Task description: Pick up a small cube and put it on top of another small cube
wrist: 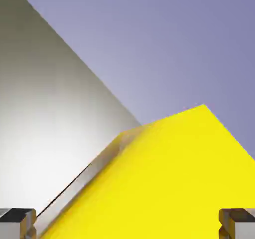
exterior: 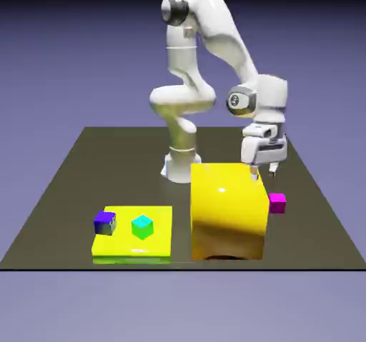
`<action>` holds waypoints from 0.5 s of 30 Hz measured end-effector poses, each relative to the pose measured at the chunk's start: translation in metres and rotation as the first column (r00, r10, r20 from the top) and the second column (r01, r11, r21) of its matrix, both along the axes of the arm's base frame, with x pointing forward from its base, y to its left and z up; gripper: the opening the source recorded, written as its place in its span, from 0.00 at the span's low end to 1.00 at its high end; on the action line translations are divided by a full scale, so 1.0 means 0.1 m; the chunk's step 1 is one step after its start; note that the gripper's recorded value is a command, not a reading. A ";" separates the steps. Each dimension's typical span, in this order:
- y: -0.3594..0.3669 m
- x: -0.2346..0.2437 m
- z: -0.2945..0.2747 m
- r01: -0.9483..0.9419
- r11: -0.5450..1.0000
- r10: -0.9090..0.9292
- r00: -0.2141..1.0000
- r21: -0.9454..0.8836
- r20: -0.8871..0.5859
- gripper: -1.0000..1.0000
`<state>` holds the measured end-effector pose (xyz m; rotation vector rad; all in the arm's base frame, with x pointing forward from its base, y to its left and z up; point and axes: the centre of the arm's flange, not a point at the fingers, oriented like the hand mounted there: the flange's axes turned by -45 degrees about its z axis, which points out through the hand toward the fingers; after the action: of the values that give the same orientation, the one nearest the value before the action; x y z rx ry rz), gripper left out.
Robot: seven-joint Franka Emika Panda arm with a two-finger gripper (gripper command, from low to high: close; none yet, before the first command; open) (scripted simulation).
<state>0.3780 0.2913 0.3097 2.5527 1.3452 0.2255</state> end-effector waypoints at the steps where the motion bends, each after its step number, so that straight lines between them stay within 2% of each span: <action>1: 0.16 -0.08 -0.10 -0.046 0.998 0.045 0.999 -0.038 -0.026 0.50; 8: 0.83 -0.46 -0.73 -0.234 0.939 0.171 0.953 -0.251 -0.251 0.50; 15: 1.37 -1.02 -1.27 -0.434 0.806 0.238 0.860 -0.403 -0.451 0.50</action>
<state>0.2765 0.4286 0.1823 1.9622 1.7307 -0.5267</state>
